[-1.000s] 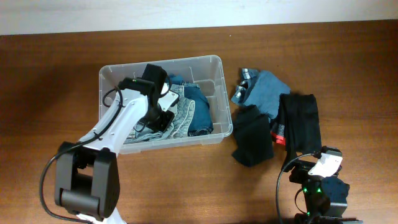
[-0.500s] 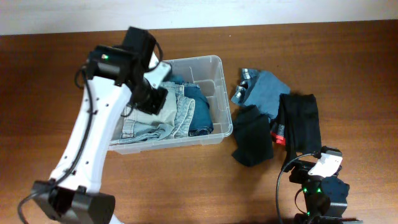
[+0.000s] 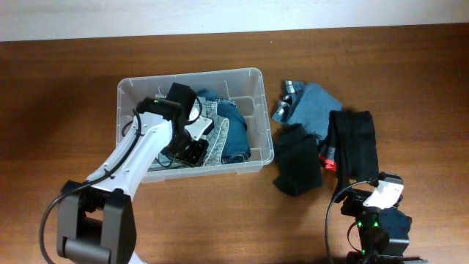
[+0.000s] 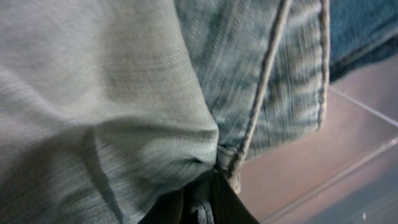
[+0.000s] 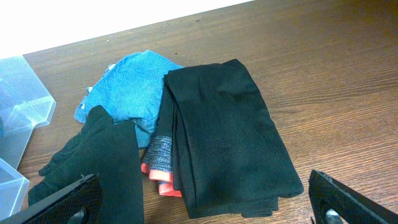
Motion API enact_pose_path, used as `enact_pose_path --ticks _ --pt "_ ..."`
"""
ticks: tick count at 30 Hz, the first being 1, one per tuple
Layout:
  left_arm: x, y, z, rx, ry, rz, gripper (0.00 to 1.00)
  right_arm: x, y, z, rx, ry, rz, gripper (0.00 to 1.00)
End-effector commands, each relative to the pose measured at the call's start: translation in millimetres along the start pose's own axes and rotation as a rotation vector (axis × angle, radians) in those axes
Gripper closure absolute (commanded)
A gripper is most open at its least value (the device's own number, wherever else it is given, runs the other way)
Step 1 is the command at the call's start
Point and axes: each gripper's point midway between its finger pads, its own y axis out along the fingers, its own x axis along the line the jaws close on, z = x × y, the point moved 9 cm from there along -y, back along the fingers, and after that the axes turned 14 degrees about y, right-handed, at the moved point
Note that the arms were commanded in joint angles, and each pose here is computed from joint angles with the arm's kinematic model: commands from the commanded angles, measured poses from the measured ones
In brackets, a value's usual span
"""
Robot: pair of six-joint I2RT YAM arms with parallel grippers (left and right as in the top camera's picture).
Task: Pack container
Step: 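Press and tuck the light-blue jeans flat with the left gripper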
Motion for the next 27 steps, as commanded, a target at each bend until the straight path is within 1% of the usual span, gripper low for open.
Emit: enact_pose_path --ticks 1,5,8,11,12,15,17,20,25,27 --pt "26 10 3 0.026 -0.070 -0.185 0.84 -1 1 2 0.001 0.011 0.001 0.02" --pt "30 5 1 0.024 -0.119 -0.235 0.84 -1 1 2 0.001 0.011 0.001 0.02" --pt "22 -26 -3 -0.007 -0.146 -0.244 0.84 -1 1 2 0.001 0.011 0.001 0.02" --pt "10 -71 -7 -0.102 -0.165 -0.272 0.83 -1 1 2 0.001 0.011 0.001 0.01" --pt "4 -92 -7 -0.156 -0.170 -0.287 0.82 -1 1 2 0.001 0.011 0.001 0.02" --pt "-7 -120 -3 -0.251 -0.179 -0.326 0.82 -1 1 2 0.001 0.011 0.001 0.02" --pt "-7 -134 1 -0.298 -0.207 -0.389 0.81 -1 1 2 0.001 0.011 0.001 0.02" --pt "-4 -140 -1 -0.336 -0.210 -0.440 0.81 -1 1 2 0.001 0.011 0.001 0.02" --pt "3 -134 -13 -0.382 -0.210 -0.466 0.81 -1 1 2 0.001 0.011 0.001 0.02" --pt "11 -129 -18 -0.375 -0.232 -0.533 0.81 -1 1 2 0.001 0.011 0.001 0.02"
